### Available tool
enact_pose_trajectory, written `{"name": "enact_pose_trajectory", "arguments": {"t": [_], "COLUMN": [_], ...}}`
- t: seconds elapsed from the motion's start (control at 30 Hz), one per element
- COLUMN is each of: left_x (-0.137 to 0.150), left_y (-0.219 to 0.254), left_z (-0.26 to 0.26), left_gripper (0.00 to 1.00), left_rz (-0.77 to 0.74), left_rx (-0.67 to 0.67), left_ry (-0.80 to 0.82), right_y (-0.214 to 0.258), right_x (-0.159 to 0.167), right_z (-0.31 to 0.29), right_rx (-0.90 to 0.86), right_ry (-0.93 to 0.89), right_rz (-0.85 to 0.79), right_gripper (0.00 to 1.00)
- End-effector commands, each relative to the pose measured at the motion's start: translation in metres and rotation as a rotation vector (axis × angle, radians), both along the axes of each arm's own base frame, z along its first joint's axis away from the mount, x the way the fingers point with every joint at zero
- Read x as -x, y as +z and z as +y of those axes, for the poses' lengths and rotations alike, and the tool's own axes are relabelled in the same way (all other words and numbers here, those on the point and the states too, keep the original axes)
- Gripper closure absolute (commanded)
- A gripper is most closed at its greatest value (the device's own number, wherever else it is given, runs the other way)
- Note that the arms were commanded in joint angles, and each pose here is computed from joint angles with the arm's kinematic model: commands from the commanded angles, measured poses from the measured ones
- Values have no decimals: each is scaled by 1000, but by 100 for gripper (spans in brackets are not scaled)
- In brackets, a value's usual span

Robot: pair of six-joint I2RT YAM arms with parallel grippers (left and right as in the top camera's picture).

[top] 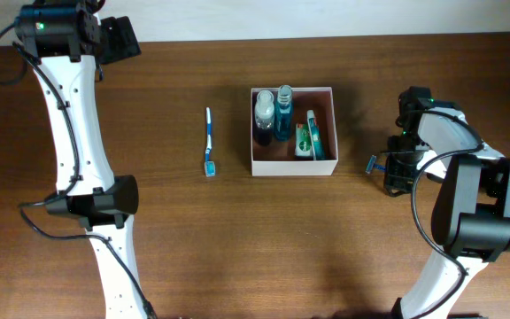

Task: Pack container
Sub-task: 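Close the right gripper on the blue razor handle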

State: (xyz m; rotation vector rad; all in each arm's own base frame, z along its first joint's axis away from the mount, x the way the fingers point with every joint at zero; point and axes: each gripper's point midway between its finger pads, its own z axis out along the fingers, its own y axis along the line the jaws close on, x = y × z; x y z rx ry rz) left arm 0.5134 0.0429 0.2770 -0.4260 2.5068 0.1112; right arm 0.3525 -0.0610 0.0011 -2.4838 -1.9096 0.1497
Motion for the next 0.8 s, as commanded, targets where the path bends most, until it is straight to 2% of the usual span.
{"name": "enact_pose_trajectory", "arguments": {"t": [0.0,0.2,0.47,0.63,0.77], "left_x": [6,6,6,6,6], "left_y": [15,15,15,15,15], "left_z": [1,1,1,1,1], "left_gripper": [1,1,1,1,1], "left_rz": [-31,-31,-31,-31,-31], "left_rx": [7,8,8,8,7], "left_ry": [11,11,11,11,11], "right_y": [-11,-11,-12,-12,-12], "right_x": [8,9,-1,-7,-10], "right_z": [-2,-3,-5,-5,-6], "right_rx": [31,40,46,49,50], "right_ry": [2,3,3,2,1], "right_rz": [44,45,6,-19,-30], "right_gripper": [16,23,44,43,36]}}
